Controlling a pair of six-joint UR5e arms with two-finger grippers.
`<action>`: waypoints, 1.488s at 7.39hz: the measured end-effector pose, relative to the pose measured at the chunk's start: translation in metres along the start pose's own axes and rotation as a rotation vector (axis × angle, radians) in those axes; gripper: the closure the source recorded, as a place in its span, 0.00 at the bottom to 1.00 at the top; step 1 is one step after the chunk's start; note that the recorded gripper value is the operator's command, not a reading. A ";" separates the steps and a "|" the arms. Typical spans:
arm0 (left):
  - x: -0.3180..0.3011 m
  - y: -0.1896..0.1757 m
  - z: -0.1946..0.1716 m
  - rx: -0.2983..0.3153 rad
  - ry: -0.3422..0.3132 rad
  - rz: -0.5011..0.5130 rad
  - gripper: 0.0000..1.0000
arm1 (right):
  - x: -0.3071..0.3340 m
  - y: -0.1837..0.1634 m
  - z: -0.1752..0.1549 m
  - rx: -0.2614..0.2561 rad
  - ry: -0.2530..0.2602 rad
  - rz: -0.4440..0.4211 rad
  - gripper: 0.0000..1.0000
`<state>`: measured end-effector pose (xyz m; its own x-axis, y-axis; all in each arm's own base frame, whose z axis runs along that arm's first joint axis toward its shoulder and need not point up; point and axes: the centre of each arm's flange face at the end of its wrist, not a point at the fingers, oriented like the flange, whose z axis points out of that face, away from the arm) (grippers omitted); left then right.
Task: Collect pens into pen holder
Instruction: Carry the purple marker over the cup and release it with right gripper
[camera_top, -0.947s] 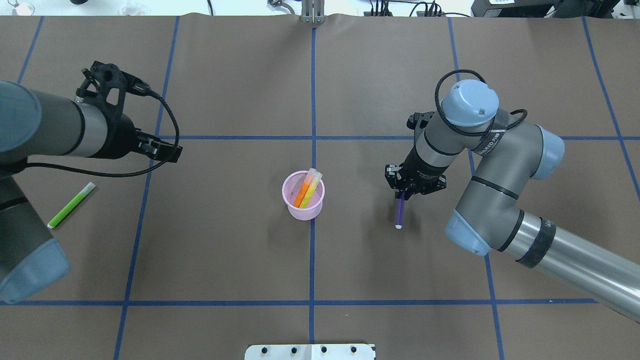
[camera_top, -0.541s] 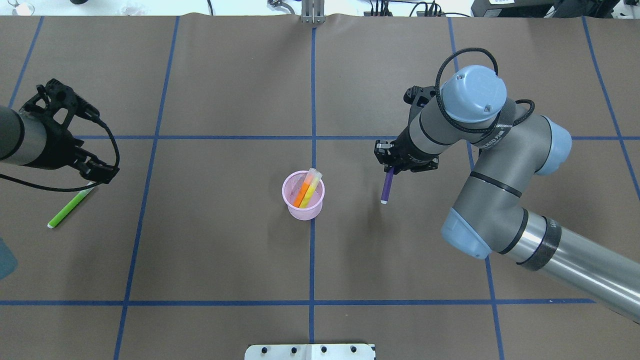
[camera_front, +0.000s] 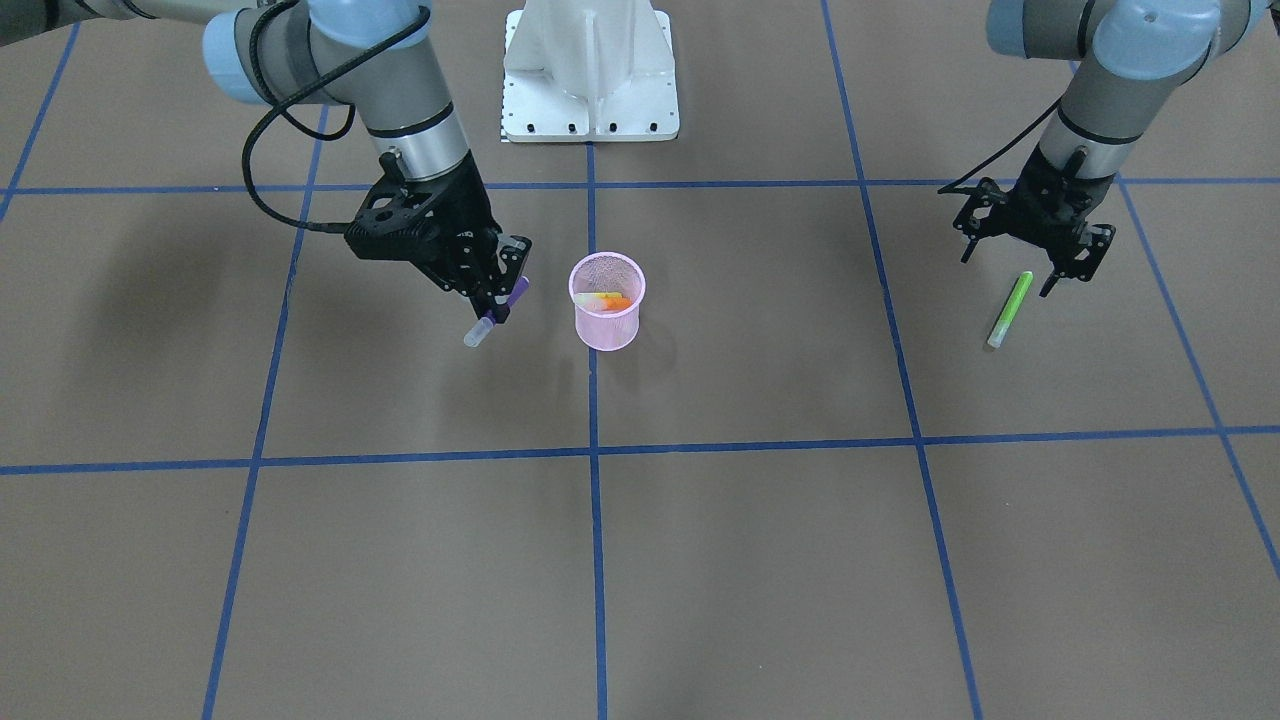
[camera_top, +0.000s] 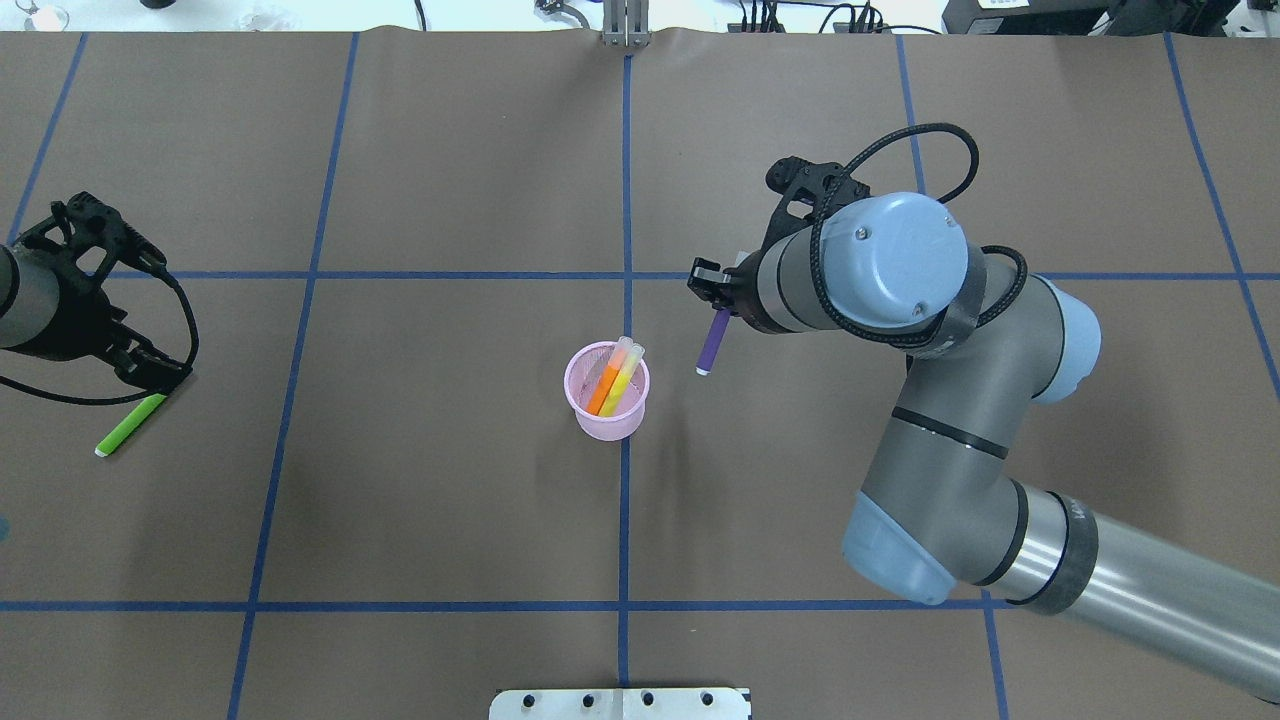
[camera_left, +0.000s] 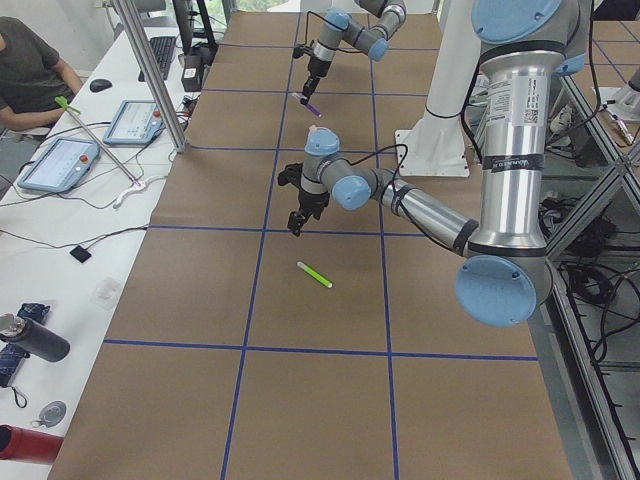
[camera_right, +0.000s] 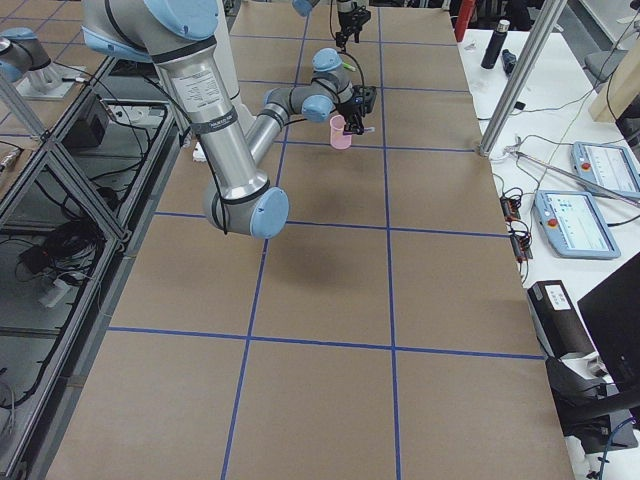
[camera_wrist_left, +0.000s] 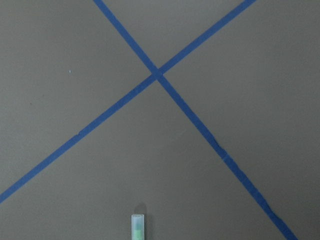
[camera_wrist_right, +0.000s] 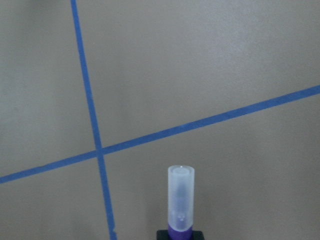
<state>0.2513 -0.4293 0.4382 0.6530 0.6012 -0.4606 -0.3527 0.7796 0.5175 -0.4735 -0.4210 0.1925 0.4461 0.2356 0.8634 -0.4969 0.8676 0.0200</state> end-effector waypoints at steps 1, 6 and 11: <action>-0.002 0.001 0.003 -0.006 -0.001 -0.003 0.01 | -0.011 0.020 -0.002 0.052 -0.017 -0.003 1.00; -0.006 0.000 0.011 -0.019 -0.006 -0.015 0.01 | -0.033 0.096 0.001 0.151 -0.049 -0.016 1.00; -0.013 0.002 0.017 -0.031 -0.014 -0.020 0.01 | -0.048 0.100 -0.002 0.212 -0.061 -0.020 1.00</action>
<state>0.2539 -0.4385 0.4574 0.6693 0.5827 -0.4609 -0.3599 0.7970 0.4850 -0.5425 -0.3448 0.1522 0.4147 0.1863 0.8907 -0.6366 0.7588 0.1376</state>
